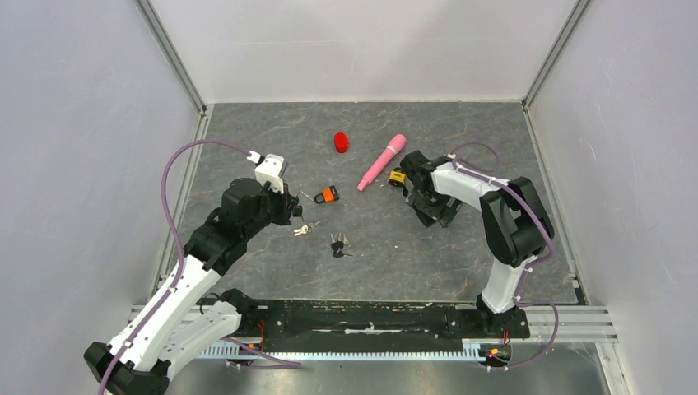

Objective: Unlock with the key

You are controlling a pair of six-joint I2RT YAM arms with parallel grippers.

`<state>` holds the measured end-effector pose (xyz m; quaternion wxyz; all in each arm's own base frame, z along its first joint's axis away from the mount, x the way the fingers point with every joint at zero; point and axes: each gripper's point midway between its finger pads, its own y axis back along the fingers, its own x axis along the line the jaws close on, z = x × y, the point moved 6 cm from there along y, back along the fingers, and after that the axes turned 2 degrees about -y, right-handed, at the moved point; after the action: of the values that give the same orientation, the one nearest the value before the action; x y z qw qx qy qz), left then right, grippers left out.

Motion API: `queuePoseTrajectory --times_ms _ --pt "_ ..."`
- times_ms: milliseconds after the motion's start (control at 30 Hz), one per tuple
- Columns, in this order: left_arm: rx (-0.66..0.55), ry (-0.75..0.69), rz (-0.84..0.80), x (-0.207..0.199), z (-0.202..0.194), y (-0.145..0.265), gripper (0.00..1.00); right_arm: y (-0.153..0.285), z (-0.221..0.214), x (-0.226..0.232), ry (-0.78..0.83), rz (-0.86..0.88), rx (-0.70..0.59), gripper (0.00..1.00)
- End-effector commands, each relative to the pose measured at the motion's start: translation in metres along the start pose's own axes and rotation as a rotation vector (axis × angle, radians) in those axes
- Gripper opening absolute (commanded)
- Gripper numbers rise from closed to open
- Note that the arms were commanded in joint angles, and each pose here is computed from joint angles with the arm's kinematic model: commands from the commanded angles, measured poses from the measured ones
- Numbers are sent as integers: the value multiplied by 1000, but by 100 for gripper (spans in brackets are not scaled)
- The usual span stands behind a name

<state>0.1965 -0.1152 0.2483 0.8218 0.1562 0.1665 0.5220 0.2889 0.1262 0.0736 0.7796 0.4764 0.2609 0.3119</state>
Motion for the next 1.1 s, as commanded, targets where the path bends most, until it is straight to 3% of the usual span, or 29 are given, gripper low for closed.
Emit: queuePoseTrajectory --times_ms 0,700,1067 --pt "-22 -23 -4 1 4 -1 2 -1 -1 -12 -70 -24 -2 95" --pt "-7 -19 -13 0 1 -3 2 -18 9 -18 -189 74 -58 95" --pt "-2 -18 -10 1 0 -5 2 -20 3 -9 -184 152 -21 89"
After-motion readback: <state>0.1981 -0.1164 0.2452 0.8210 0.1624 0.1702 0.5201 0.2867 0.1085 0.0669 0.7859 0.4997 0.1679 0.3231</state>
